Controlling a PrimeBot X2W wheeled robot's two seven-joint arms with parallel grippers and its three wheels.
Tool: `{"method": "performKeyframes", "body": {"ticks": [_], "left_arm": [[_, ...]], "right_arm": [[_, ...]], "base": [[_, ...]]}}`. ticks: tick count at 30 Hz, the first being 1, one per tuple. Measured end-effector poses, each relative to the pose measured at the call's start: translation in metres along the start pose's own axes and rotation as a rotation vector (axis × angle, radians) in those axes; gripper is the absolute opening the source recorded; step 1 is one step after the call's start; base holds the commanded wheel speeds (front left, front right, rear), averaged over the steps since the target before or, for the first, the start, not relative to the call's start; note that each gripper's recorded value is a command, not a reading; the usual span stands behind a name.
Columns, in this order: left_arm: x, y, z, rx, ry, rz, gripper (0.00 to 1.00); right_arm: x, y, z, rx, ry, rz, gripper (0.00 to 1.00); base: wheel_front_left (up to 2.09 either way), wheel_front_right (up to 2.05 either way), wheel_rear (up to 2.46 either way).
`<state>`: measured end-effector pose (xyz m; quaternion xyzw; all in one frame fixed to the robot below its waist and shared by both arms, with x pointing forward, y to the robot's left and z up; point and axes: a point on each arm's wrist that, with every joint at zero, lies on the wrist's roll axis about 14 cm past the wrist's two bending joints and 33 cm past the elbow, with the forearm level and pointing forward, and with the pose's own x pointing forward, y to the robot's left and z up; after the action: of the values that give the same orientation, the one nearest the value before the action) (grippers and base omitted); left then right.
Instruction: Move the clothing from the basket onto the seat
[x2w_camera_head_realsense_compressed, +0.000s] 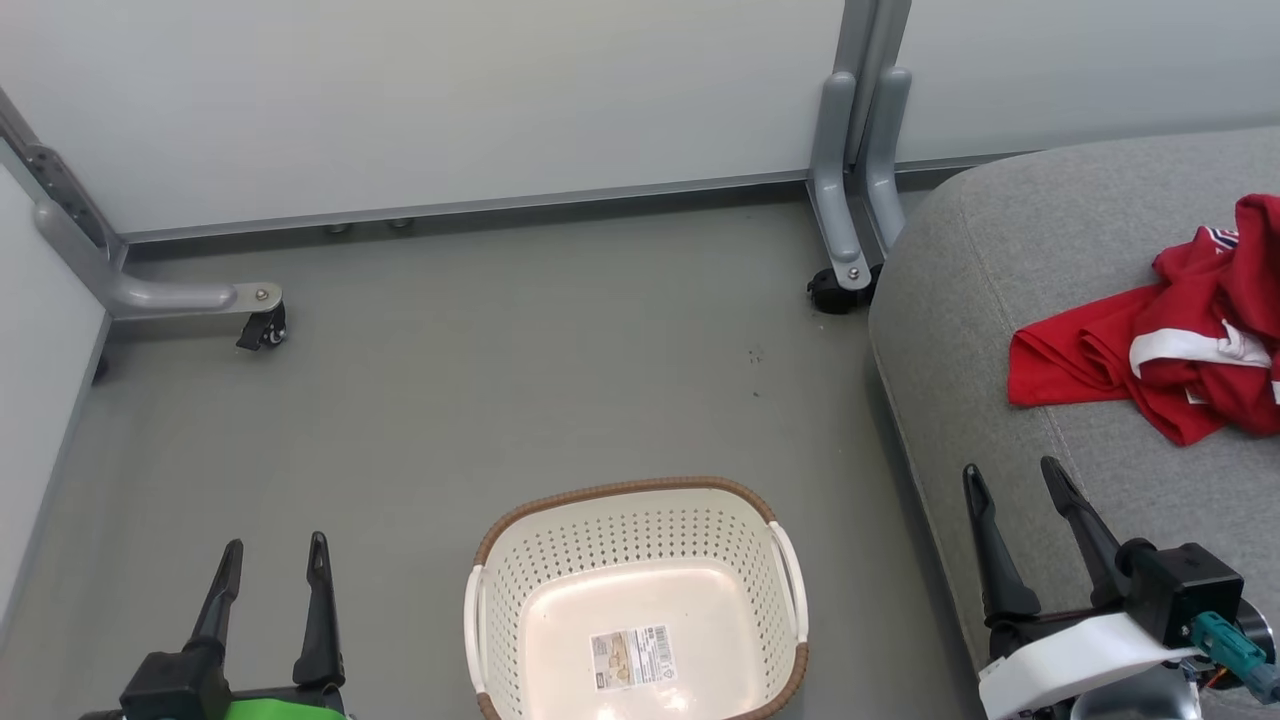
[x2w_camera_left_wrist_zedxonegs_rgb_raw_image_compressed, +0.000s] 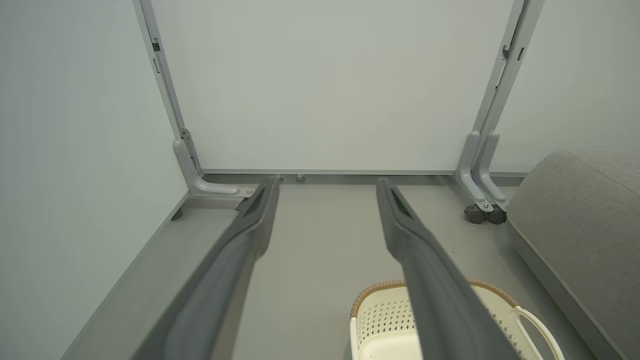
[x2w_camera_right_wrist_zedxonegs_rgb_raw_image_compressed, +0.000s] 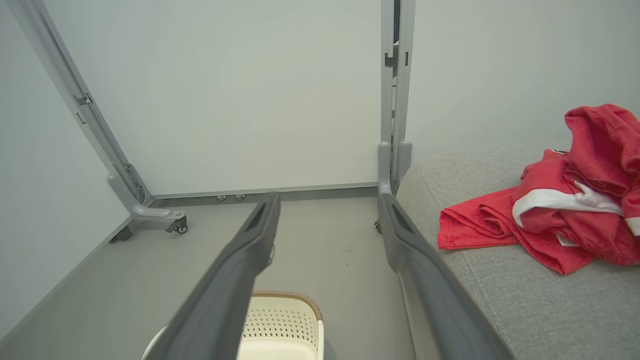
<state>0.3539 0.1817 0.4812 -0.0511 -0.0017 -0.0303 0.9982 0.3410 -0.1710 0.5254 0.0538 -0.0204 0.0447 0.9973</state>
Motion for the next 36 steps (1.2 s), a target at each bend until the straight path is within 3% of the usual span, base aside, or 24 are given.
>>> {"method": "performKeyframes", "body": {"ticks": [27, 28, 31, 36], "left_arm": [[-0.004, 0.003, -0.009, 0.012, 0.03, 0.004, 1.0], [-0.004, 0.003, -0.01, 0.012, 0.033, 0.004, 0.0], [-0.007, 0.004, -0.019, 0.001, 0.063, 0.009, 0.0], [-0.008, 0.01, -0.023, -0.119, 0.085, 0.05, 0.0]], "right_arm": [[-0.002, 0.003, -0.001, 0.015, 0.008, 0.006, 1.0], [-0.002, 0.003, -0.001, 0.016, 0.009, 0.006, 0.0], [-0.003, 0.004, -0.007, 0.032, 0.027, 0.006, 0.0], [-0.003, 0.001, -0.012, 0.16, 0.034, -0.007, 0.0]], "base": [[0.0, 0.0, 0.0], [0.0, 0.0, 0.0], [0.0, 0.0, 0.0], [0.0, 0.0, 0.0]]}}
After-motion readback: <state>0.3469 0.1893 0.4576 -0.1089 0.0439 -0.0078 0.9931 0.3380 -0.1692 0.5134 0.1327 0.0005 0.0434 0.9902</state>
